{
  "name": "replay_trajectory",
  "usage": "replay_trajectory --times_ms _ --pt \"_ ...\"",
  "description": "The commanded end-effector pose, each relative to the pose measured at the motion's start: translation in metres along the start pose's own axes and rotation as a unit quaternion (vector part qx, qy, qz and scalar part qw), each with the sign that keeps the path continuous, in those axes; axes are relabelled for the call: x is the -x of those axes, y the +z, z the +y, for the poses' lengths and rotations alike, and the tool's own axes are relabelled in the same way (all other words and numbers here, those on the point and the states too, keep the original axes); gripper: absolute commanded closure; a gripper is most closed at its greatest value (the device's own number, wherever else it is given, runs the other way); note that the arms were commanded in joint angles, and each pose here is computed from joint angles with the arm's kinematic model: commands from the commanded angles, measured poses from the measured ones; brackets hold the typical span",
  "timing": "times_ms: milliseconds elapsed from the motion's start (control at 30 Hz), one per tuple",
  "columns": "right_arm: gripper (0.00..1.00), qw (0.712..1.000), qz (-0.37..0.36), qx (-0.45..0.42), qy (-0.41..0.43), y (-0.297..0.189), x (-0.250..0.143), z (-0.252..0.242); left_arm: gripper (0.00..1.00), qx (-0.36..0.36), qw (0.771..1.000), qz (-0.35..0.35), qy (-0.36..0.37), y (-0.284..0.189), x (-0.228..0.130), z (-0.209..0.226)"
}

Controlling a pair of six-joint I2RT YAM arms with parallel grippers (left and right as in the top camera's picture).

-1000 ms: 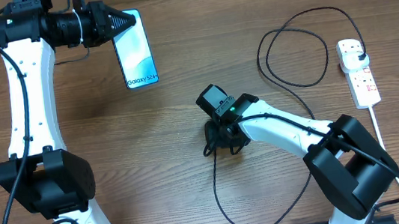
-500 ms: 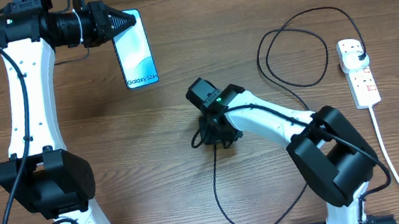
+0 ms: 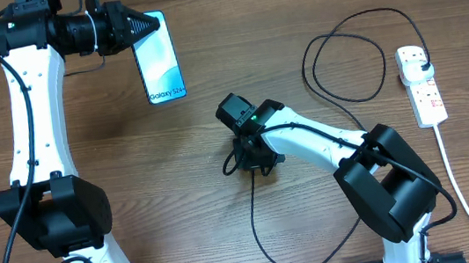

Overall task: Plug charger to phone and switch on socket
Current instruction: 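Close the right gripper on the cable plug, then lift the cable plug with the right gripper toward the phone's bottom edge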

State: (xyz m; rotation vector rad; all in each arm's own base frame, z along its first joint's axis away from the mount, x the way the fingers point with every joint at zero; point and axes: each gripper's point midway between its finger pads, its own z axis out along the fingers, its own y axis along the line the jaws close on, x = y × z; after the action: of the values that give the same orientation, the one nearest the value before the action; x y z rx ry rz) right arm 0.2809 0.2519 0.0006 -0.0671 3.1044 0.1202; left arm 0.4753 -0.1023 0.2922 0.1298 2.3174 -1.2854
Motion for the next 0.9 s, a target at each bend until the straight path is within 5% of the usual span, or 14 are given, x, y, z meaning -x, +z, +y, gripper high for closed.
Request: replay_trajectory --times_ms 0,267,567,867 --pt "0.8 1.0 0.018 -0.013 0.006 0.013 -0.008 -0.002 0.96 -0.012 1.0 -0.001 0.014 0.001 0.002 -0.006" --pt "0.94 1.0 0.022 -0.016 0.006 0.012 -0.009 -0.003 0.96 -0.012 1.0 -0.001 0.014 0.001 0.002 -0.006" --pt "0.96 1.0 0.026 -0.01 0.003 0.004 -0.007 0.002 0.96 -0.013 1.0 -0.001 0.013 0.001 0.002 -0.006" --pt "0.96 0.982 0.068 0.16 -0.076 -0.03 -0.003 0.061 0.96 -0.017 1.0 -0.001 0.011 0.0 0.002 -0.007"
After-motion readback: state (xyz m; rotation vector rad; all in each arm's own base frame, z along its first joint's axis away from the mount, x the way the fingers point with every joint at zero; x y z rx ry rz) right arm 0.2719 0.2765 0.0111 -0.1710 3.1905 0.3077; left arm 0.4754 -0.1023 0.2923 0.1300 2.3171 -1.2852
